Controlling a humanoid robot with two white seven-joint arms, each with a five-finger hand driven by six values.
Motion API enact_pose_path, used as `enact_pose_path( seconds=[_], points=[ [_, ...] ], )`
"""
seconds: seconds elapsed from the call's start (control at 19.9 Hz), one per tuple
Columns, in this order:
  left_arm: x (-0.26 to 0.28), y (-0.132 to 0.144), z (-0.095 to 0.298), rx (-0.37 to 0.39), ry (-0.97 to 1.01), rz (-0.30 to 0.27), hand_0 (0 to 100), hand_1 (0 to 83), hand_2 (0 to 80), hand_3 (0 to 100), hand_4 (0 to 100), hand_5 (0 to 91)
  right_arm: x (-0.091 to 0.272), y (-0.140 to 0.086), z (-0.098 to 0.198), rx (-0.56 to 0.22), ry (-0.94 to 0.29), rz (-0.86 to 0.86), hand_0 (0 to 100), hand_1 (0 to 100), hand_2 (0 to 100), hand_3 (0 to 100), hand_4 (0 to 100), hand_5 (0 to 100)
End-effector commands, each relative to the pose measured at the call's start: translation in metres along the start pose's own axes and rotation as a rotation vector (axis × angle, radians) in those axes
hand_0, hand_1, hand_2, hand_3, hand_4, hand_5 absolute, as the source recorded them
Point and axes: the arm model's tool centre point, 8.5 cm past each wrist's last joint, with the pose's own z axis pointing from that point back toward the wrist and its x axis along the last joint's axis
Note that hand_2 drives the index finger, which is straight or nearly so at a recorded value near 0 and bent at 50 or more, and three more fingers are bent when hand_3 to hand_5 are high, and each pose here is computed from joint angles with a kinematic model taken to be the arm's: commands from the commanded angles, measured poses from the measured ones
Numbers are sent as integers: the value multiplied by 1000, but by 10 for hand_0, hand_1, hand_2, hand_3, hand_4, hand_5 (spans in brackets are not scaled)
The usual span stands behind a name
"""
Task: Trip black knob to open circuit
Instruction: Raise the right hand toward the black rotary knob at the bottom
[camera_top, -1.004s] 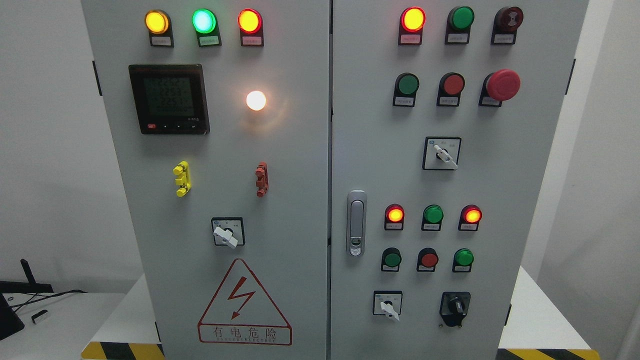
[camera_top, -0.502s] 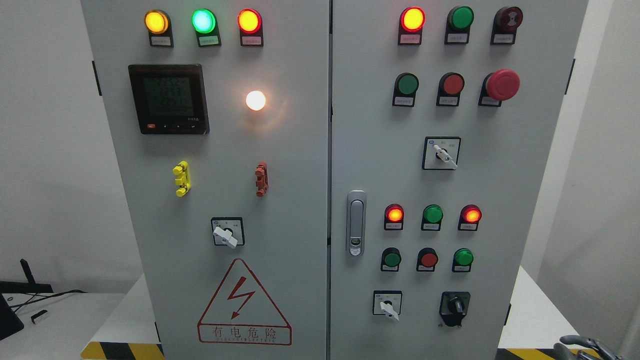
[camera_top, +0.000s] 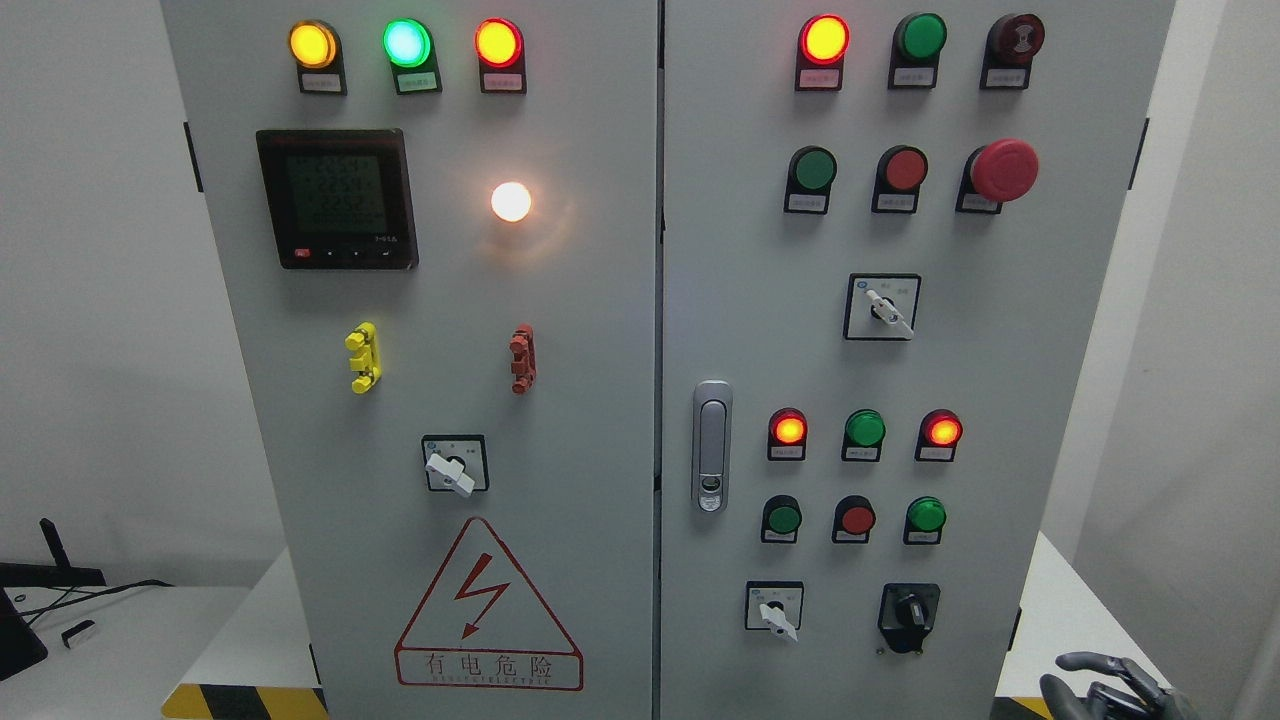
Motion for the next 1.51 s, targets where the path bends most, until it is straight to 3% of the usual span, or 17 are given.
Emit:
enact_pose_path(
  seconds=[0.0,0.25,1.46],
  points=[
    [0,0,0,-4,-1,-30,120,389,0,0,0,0,-1,50,-13,86,-8,0,272,731,485,1000,1000,962],
    [0,0,0,-4,-1,-30,120,389,0,0,0,0,-11,67,-14,110,15,-4,284,730,485,1000,1000,961],
    [0,-1,0,-5,-1,-30,120,389,0,0,0,0,-32,59,-37,83,68,17,341,735,478,1000,1000,955]
  ],
)
